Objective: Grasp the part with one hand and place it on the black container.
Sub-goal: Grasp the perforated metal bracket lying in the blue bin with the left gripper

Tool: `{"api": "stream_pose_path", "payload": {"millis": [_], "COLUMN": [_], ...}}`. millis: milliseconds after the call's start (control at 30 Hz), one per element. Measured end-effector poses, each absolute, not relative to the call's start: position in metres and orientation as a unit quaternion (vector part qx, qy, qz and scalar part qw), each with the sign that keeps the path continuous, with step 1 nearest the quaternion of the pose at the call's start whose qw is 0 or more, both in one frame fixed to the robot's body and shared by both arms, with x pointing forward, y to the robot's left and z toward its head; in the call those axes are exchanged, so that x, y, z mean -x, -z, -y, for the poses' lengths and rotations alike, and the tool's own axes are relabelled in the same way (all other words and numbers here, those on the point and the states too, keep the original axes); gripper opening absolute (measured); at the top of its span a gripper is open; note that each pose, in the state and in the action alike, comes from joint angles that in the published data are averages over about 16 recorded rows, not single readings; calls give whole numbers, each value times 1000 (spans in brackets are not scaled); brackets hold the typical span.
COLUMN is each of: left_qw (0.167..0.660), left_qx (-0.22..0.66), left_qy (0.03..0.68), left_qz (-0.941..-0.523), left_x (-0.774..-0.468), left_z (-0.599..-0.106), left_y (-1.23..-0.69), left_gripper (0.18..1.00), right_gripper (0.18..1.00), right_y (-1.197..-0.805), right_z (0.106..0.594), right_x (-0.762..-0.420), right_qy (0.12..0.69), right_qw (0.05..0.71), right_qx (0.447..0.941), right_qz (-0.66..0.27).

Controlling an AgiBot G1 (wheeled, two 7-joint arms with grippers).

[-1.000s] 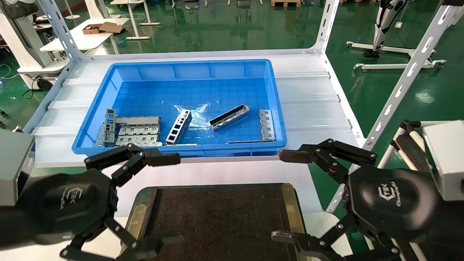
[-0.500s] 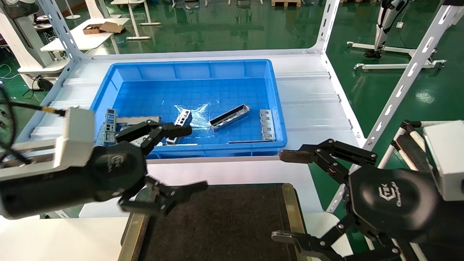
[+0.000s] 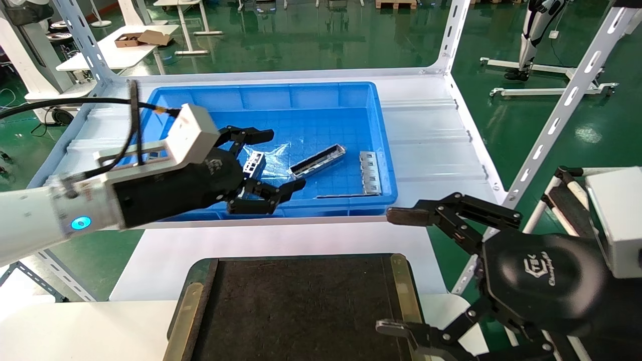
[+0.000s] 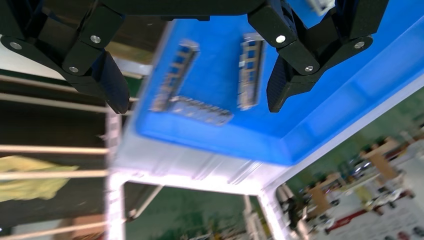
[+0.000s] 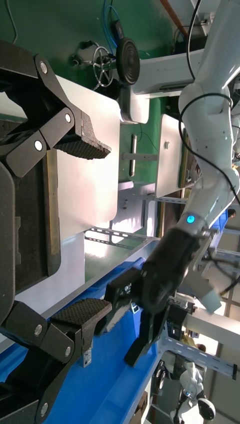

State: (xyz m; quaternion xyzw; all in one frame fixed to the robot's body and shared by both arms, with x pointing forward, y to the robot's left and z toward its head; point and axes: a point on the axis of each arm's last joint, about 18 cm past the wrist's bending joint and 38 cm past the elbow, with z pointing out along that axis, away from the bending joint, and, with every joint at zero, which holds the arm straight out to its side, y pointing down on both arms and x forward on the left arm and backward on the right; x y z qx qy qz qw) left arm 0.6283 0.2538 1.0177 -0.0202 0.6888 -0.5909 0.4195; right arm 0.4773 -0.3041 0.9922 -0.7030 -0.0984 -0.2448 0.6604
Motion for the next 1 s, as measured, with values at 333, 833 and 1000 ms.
{"api": "stream_pose_path", "payload": {"millis": [333,833,1000], "left_qw": [451,480,481], "left_qx": [71,135,152], "left_qy": [564,521,512], "left_qz": [-688,-693,-695], "left_x": [-696,-760,-768], "left_z": [-225,-188,-184], "left_y": [-1025,-1020,-1012], "left_gripper": [1000,1000,1000], "right_gripper": [1001,1001,1001], "right_y": [-992,-992,-992], "right_z": [304,304,304], "right_x": [-477,-477,-477], "right_qy": [245,245,245], "right_qw": [660,660,660], "right_qx": [703,703,703], "right_qz": [98,98,98]}}
